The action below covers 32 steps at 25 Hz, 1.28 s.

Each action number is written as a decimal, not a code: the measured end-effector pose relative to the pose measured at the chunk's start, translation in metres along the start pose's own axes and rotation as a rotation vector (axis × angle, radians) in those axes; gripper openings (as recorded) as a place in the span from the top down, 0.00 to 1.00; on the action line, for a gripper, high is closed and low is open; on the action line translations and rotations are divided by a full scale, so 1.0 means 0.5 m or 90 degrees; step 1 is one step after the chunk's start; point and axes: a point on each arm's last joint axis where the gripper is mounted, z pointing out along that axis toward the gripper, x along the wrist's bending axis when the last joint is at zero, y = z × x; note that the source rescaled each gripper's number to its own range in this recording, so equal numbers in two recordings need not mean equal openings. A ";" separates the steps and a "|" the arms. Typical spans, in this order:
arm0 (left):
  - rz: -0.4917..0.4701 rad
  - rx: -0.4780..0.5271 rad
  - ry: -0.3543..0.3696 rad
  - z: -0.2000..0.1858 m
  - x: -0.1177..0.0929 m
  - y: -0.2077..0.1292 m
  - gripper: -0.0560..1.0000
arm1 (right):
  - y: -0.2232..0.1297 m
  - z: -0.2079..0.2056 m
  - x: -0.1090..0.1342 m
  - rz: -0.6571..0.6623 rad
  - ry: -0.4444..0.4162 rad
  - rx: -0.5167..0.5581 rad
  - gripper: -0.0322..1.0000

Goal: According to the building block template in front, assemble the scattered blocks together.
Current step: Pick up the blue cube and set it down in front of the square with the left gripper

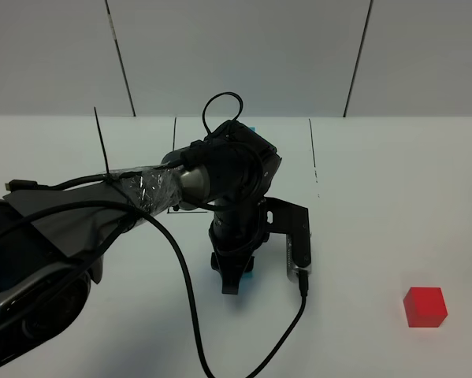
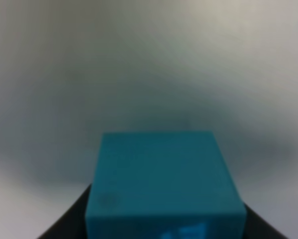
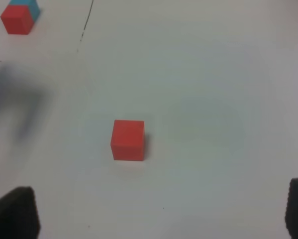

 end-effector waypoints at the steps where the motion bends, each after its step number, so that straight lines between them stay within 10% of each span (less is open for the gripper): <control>1: -0.012 -0.005 0.006 0.000 0.002 0.002 0.94 | 0.000 0.000 0.000 0.000 0.000 0.000 0.00; 25: -0.024 0.005 0.000 0.039 0.006 0.008 0.93 | 0.000 0.000 0.000 0.000 0.000 0.000 0.00; 32: -0.016 0.038 -0.037 0.039 -0.006 -0.001 0.14 | 0.000 0.000 0.000 0.000 0.000 0.000 0.00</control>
